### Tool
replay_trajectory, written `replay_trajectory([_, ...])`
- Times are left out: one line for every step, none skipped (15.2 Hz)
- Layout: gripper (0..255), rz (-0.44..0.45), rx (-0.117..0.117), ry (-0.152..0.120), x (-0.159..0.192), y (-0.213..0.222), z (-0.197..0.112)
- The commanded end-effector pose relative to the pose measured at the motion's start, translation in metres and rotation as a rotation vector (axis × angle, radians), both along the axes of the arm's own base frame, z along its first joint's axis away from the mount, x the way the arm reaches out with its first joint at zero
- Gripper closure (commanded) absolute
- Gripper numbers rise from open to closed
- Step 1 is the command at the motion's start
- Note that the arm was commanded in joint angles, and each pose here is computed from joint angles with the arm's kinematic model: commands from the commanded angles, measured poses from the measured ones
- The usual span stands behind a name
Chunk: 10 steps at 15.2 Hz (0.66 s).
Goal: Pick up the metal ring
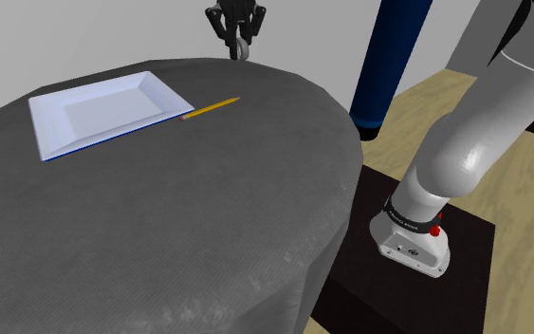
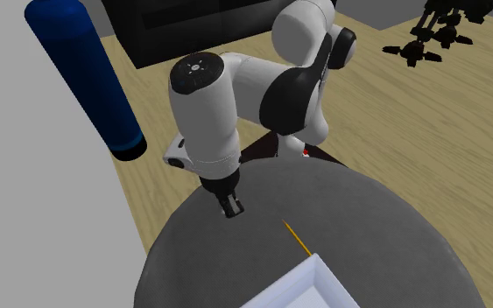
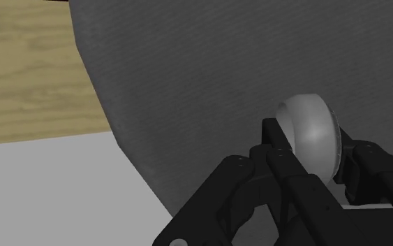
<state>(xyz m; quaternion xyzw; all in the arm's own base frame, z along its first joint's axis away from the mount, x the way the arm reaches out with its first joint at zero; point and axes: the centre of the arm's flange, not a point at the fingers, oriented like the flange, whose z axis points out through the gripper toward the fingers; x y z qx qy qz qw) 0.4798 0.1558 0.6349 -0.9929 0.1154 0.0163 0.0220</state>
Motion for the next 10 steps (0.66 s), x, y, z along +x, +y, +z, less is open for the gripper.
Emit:
replay_trajectory([255,0.000,0.000,0.000,0.000,0.000,0.010])
replay_trajectory([255,0.000,0.000,0.000,0.000,0.000,0.015])
replay_trajectory([255,0.000,0.000,0.000,0.000,0.000,0.021])
replay_trajectory([255,0.000,0.000,0.000,0.000,0.000,0.026])
replay_trajectory([255,0.000,0.000,0.000,0.000,0.000,0.031])
replay_trajectory([255,0.000,0.000,0.000,0.000,0.000,0.036])
replay_trajectory([255,0.000,0.000,0.000,0.000,0.000,0.042])
replay_trajectory([255,0.000,0.000,0.000,0.000,0.000,0.047])
replay_trajectory([255,0.000,0.000,0.000,0.000,0.000,0.048])
replay_trajectory([255,0.000,0.000,0.000,0.000,0.000,0.048])
